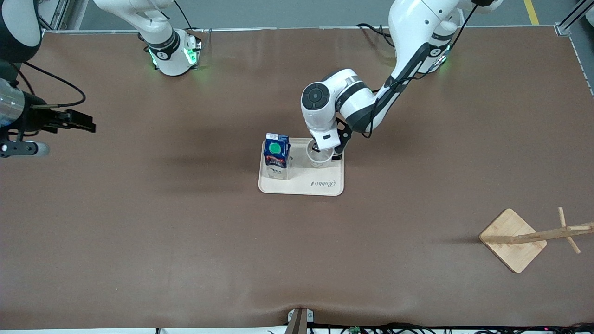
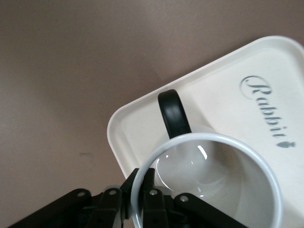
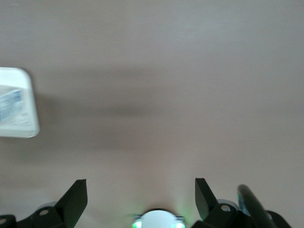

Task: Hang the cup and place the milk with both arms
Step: 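Close the left gripper on the white mug's rim, then lift the mug with the left gripper while the right gripper grasps the milk, then carry the mug to the stand while the right gripper lifts the milk, then hang the mug on the stand peg while the right gripper lowers the milk, then open the left gripper and draw it back from the hung mug, then release the milk with the right gripper while the left gripper rises away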

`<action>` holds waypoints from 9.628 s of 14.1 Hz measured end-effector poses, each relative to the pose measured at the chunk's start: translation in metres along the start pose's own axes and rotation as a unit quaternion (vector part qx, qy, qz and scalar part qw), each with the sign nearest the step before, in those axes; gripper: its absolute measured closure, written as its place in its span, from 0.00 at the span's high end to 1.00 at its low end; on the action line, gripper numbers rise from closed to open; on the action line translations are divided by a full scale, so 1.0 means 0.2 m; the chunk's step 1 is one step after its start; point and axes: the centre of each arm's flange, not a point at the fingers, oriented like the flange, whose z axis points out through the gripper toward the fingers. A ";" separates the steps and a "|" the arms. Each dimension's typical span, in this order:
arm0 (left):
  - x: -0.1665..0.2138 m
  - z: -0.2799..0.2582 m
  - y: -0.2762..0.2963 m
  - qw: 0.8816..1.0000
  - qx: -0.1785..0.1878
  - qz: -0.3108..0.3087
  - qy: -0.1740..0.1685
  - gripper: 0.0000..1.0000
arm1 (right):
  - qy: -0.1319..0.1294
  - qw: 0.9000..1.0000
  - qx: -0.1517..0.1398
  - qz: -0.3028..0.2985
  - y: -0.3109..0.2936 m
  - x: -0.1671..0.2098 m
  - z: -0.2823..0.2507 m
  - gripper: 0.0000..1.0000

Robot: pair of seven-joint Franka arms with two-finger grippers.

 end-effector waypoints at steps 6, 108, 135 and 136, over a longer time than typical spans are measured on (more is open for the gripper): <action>0.36 -0.48 0.07 0.995 -0.056 0.059 0.064 0.07 | -0.011 0.999 0.033 0.034 -0.35 -0.02 0.01 1.00; 2.67 -1.58 -0.71 0.904 -0.056 0.423 0.001 1.00 | -0.029 0.995 -0.019 0.091 0.59 0.00 1.29 1.00; 2.19 -1.81 -0.93 0.881 -0.036 0.471 -0.014 1.00 | 0.035 0.997 -0.023 0.064 0.42 0.17 0.32 1.00; 2.18 -1.81 -0.94 0.881 -0.037 0.472 -0.016 1.00 | 0.045 0.997 -0.026 0.060 0.39 0.19 0.20 1.00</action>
